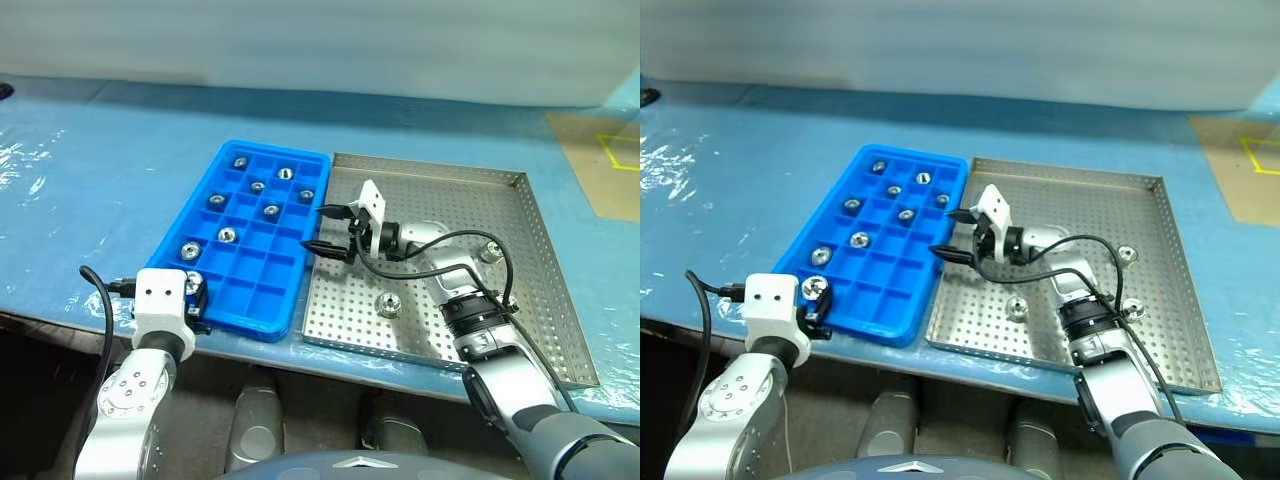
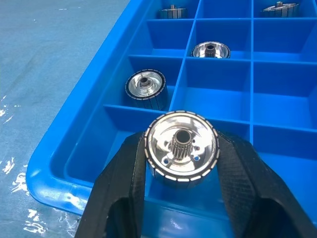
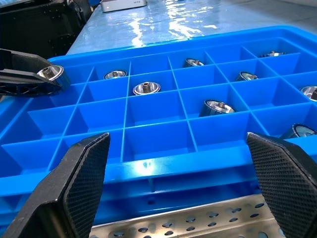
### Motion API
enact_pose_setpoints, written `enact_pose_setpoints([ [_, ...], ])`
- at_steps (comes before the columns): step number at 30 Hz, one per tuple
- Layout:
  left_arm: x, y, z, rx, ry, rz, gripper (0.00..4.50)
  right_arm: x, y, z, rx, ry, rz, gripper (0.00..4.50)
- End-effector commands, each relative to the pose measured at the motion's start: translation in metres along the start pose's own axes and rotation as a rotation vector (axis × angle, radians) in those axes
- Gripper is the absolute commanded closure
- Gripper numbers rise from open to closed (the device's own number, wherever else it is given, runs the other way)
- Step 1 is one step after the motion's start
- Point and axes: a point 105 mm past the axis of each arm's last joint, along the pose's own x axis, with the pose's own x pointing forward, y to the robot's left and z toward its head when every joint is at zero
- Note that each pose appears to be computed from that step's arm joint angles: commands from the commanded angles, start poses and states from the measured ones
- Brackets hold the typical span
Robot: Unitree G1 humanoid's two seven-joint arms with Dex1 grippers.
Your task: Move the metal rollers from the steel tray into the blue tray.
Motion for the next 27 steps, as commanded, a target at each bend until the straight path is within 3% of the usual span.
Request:
enact_pose_setpoints([
  [1,0.001,0.005,-0.001,0.004,0.011,0.012,1.52,0.003,0.000,0.014,-0.046,-0.030,0.019,0.00],
  [6,0.006,-0.001,0.006,0.021,0.001,-0.038,0.02,0.001,0.000,0.013,-0.046,-0.026,0.013,0.00],
  [16,0.016,-0.030,0.063,0.044,-0.215,-0.224,0.02,-0.011,0.000,0.016,-0.034,-0.037,-0.008,0.00],
  [27,0.034,-0.072,0.096,0.129,-0.358,-0.548,0.02,-0.052,0.015,0.015,-0.054,0.040,-0.047,0.00],
])
